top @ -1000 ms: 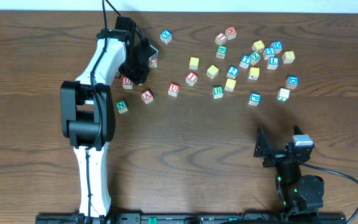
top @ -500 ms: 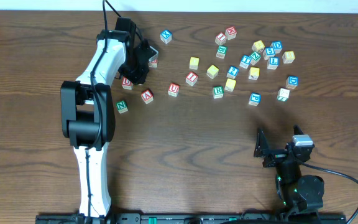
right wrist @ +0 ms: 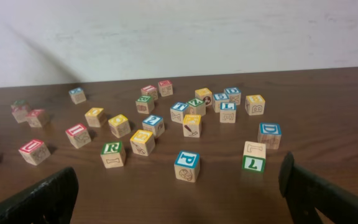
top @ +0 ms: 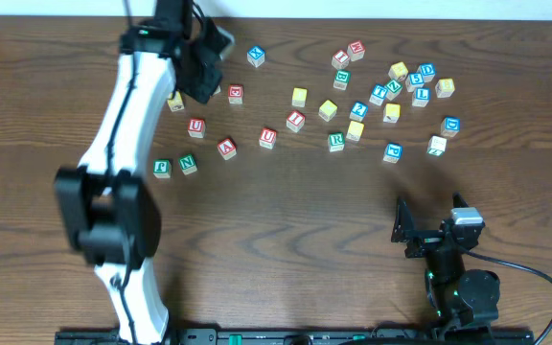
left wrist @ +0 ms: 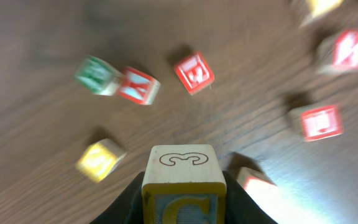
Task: Spell out CORL
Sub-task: 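Lift the C block and carry it toward the front-center table area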
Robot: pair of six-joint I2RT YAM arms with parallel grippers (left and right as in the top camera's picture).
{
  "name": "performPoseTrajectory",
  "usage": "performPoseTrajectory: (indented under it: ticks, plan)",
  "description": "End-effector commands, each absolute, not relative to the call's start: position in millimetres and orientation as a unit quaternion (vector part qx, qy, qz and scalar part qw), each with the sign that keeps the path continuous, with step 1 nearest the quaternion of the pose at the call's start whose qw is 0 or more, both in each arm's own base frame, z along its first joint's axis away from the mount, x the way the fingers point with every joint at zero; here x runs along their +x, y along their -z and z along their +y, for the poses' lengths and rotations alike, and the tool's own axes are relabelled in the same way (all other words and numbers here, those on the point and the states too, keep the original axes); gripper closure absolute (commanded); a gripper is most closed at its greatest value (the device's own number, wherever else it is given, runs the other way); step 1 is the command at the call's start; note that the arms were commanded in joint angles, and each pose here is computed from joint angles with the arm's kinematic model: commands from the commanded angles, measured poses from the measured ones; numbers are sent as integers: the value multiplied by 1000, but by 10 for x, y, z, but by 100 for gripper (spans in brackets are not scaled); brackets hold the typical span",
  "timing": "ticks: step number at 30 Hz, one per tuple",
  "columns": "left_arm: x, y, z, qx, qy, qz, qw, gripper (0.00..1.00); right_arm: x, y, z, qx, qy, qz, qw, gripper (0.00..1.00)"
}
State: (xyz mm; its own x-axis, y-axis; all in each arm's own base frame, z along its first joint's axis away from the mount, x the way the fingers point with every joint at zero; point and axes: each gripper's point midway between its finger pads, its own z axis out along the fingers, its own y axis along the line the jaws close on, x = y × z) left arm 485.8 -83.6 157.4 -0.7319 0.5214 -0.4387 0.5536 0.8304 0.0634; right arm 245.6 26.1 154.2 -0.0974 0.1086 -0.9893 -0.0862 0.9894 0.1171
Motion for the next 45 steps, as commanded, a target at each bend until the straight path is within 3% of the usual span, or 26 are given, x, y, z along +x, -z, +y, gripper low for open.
performPoseTrajectory:
  ticks: [1, 4, 8, 11, 14, 23, 27, 31, 36, 45]
  plan:
    - [4706, -2230, -810, 204, 50, 938, 276, 79, 2455, -1541, 243, 5, -66, 737, 673, 1]
    - [4453, -2513, -787, 151, 67, 946, 279, 80, 2455, -1540, 242, 5, -66, 737, 673, 1]
    - [4111, -2711, -931, 159, 122, 943, 265, 81, 2455, -1540, 242, 5, -66, 737, 673, 1]
    - [3846, -2741, -980, 163, 131, 949, 238, 92, 2455, -1540, 242, 5, -66, 737, 673, 1]
    - [3698, -2656, -1092, 178, 136, 950, 219, 92, 2455, -1541, 242, 5, -66, 737, 673, 1]
    - [3198, -1780, -1467, 209, 95, 959, 169, 92, 2455, -1540, 242, 5, -66, 737, 673, 1]
    - [2847, -1188, -1781, 178, 124, 962, 164, 92, 2455, -1540, 242, 5, -66, 737, 673, 1]
    - [2748, -862, -1836, 117, 106, 973, 167, 92, 2455, -1541, 242, 5, -66, 737, 673, 1]
    - [2727, -720, -1684, 25, 44, 981, 189, 92, 2455, -1540, 242, 5, -66, 737, 673, 1]
    - [2736, -706, -1673, -3, 22, 978, 209, 92, 2455, -1540, 242, 5, -66, 737, 673, 1]
